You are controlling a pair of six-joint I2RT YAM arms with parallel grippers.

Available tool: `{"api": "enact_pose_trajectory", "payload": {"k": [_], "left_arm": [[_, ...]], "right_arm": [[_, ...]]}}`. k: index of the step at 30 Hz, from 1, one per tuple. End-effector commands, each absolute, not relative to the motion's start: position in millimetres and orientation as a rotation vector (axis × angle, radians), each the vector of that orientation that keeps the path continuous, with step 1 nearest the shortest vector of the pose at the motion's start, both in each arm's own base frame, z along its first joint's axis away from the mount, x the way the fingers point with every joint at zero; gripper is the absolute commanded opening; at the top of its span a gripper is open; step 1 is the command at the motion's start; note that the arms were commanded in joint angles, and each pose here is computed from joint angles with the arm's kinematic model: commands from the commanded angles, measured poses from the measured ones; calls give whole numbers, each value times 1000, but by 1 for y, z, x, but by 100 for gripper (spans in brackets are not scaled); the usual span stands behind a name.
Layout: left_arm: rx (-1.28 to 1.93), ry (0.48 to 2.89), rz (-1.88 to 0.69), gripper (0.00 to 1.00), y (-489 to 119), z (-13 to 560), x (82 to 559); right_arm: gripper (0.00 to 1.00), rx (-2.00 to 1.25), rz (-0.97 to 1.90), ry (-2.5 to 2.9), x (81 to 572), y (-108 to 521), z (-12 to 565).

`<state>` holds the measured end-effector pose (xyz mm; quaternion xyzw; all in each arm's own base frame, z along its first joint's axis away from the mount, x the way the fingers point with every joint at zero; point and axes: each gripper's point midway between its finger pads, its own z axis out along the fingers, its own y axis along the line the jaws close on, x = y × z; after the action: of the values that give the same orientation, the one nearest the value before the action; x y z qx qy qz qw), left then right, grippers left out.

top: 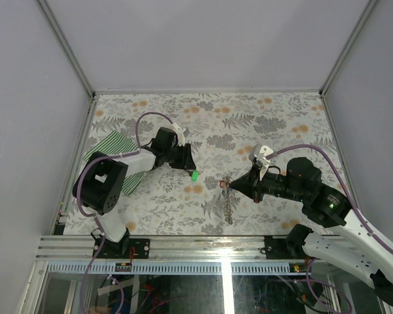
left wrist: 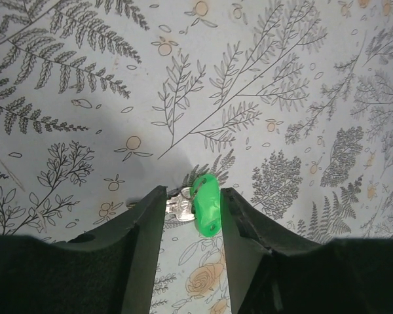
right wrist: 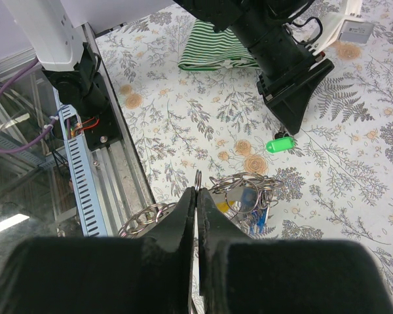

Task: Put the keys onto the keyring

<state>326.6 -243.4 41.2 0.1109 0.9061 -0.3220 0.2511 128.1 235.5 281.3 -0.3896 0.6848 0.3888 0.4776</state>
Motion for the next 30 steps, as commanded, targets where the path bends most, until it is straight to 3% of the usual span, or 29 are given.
{"api": "enact_pose_trajectory", "payload": {"k": [1,30], "left_arm": [[323,2424,-910,41,-250,44,340],[356,2483,-942,34,-252,24,323]], "right_arm": [[0,-920,984,1547,128,240,317],[0,-928,992,1544,128,242,317]]}}
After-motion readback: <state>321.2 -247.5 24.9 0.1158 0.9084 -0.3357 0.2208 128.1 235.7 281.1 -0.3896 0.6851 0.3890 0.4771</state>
